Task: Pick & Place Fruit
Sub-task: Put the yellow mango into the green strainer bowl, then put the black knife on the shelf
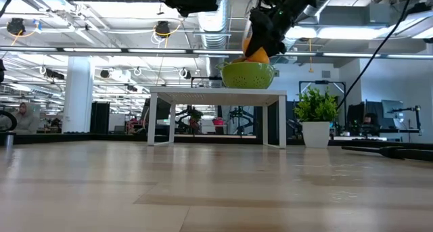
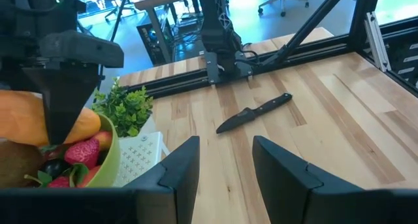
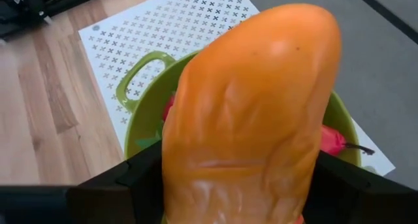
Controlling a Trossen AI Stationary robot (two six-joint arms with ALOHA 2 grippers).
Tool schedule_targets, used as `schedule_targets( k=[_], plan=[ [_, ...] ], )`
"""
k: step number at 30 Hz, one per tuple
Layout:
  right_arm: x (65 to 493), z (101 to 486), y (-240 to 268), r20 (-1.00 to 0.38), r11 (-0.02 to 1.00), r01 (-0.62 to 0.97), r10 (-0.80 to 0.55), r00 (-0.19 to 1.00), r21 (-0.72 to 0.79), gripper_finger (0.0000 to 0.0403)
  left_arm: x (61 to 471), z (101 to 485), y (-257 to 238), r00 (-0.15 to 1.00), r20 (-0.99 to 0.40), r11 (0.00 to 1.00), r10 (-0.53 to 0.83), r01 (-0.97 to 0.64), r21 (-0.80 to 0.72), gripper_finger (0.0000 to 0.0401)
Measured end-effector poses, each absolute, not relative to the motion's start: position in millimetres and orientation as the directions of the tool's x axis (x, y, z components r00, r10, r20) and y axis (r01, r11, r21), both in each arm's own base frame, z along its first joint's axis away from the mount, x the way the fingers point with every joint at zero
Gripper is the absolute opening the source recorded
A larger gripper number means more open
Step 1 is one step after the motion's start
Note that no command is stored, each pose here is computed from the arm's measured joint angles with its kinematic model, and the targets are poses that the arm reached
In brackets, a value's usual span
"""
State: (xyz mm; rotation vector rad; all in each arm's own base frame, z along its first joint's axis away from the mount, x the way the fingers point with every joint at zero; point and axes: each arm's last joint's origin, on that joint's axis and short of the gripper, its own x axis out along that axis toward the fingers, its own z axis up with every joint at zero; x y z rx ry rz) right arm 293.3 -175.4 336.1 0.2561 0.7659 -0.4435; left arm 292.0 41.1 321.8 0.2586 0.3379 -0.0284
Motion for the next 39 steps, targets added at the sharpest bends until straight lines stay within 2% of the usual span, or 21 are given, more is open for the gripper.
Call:
schedule_targets(
  k=[14,25,31,39],
  plan=[
    [292,335,-175,-0.727,0.880,0.471,-0.285,0.625,0.060,0.0274,293,324,41,0.949,-0.313,0.966,0.017,0.066,0.250,0.0135],
    [292,336,-176,-0.718,0.874,0.477,-0.273,0.641,0.093,0.0367,293,325,41,0.953,-0.301,0.966,0.017,0.062,0.252,0.0135],
    [291,357,-178,-0.678,0.874,0.477,-0.297,0.673,0.090,0.0389,293,325,41,0.955,-0.296,0.965,0.017,0.061,0.254,0.0135],
    [286,400,-169,-0.643,0.883,0.462,-0.304,0.703,0.087,0.0390,293,326,41,0.956,-0.292,0.965,0.018,0.060,0.255,0.0135]
  ],
)
